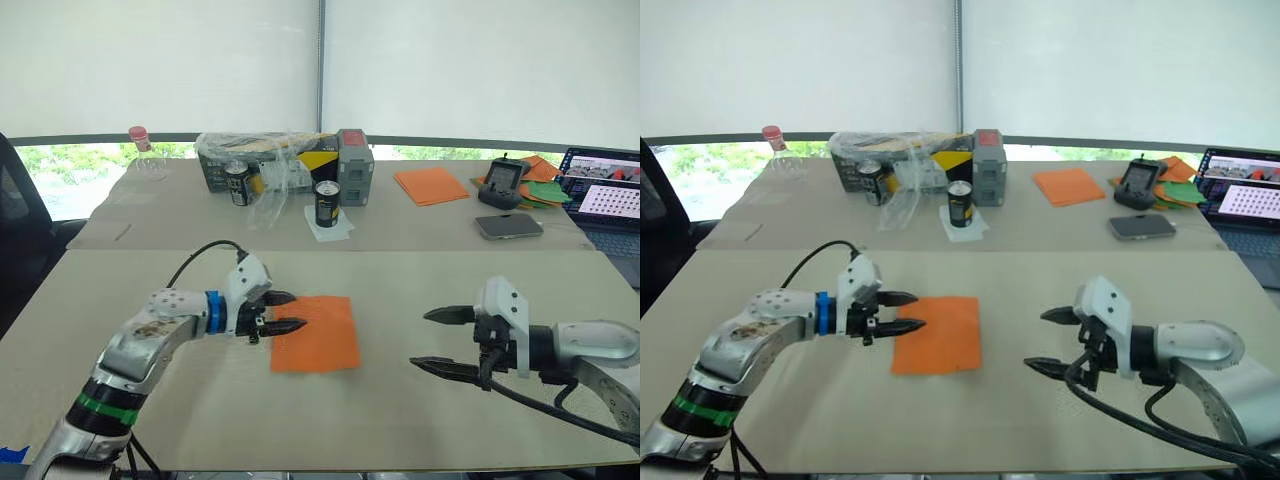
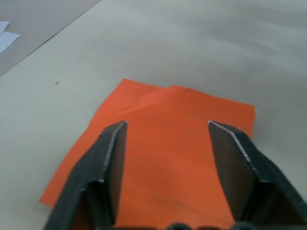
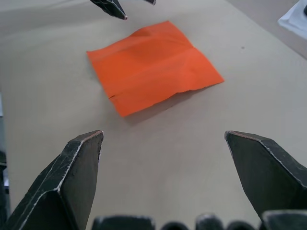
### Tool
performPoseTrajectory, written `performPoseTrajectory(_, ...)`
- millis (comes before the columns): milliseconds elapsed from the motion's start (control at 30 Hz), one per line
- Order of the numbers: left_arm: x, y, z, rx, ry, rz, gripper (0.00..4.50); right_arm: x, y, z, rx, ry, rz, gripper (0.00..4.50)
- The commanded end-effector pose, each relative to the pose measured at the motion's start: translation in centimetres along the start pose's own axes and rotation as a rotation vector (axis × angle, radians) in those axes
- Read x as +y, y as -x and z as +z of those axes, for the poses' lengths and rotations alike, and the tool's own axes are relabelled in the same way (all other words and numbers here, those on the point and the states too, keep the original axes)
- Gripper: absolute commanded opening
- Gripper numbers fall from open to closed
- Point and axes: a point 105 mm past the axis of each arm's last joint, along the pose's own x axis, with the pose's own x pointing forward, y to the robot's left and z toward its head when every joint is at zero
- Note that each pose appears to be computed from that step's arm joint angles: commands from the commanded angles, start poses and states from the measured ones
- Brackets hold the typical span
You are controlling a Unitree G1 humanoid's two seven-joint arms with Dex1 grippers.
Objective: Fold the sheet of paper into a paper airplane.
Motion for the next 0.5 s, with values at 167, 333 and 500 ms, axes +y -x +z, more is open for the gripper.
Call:
performPoseTrajectory(167, -0.4, -2.1, -1.8, 0.075, -0.041, -0.034, 0.02, 0.1, -0.9, 1.0, 0.012, 0.077, -0.034, 4.50)
performPoseTrajectory(333, -0.4, -2.2, -3.5, 0.128, -0.040, -0.011, 0.02, -1.1, -2.1, 0.9, 0.018, 0.076, -0.069, 4.50)
performPoseTrajectory(500, -0.2, -1.1, -3.4, 0.112, -0.009, 0.021, 0.02, -1.3, -3.7, 0.6, 0.002, 0.035, -0.048, 4.50)
